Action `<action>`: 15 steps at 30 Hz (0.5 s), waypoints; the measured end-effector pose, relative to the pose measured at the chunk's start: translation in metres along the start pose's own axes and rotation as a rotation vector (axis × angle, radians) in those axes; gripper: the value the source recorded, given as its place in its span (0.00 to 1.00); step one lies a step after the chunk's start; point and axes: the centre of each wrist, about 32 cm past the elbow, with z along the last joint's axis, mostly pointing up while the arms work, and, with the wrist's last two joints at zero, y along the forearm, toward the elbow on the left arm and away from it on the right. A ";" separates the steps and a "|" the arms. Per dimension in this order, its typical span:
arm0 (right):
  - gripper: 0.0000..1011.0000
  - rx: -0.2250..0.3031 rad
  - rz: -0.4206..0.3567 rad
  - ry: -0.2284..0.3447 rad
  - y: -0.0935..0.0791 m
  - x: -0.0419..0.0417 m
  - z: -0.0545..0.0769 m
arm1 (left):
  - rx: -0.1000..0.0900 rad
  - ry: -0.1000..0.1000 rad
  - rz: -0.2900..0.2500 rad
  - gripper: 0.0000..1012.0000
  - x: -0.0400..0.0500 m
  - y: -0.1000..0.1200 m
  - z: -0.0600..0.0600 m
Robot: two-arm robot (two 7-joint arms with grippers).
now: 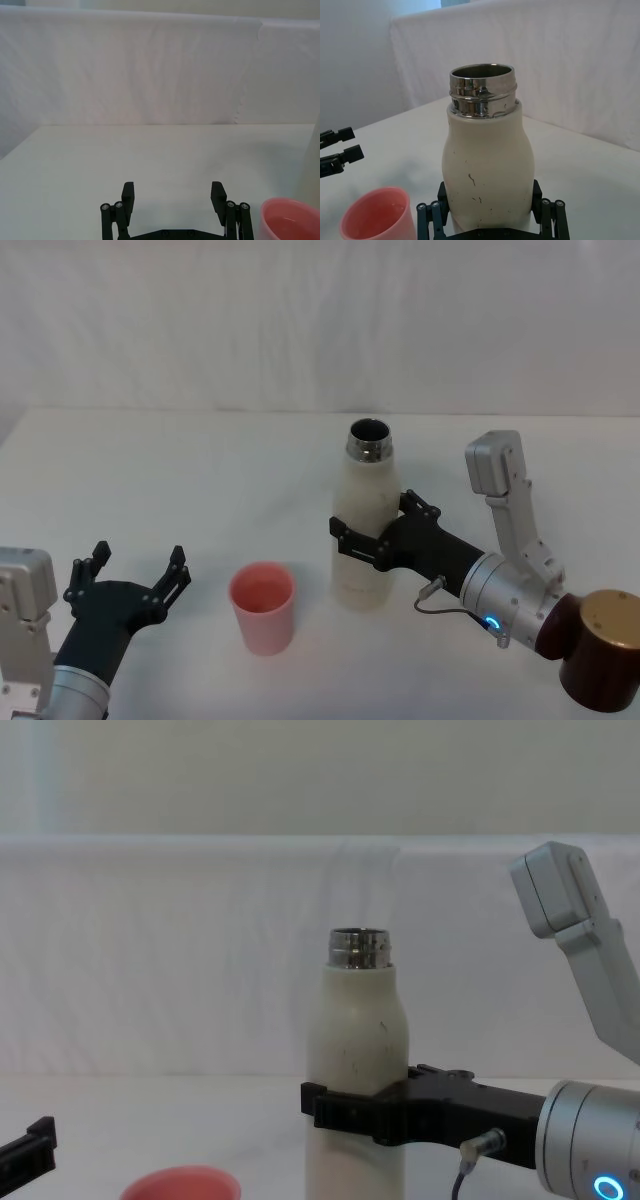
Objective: Grasp the thermos with one hand and pour water into the cup lid.
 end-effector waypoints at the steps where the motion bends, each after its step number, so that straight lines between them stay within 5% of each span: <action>1: 0.95 0.000 0.000 0.000 0.000 0.0000 0.000 | 0.000 0.000 0.000 0.99 0.0000 0.000 0.000; 15: 0.95 0.021 -0.016 -0.022 -0.009 -0.0023 0.001 | 0.000 0.000 0.000 0.99 0.0000 0.000 0.000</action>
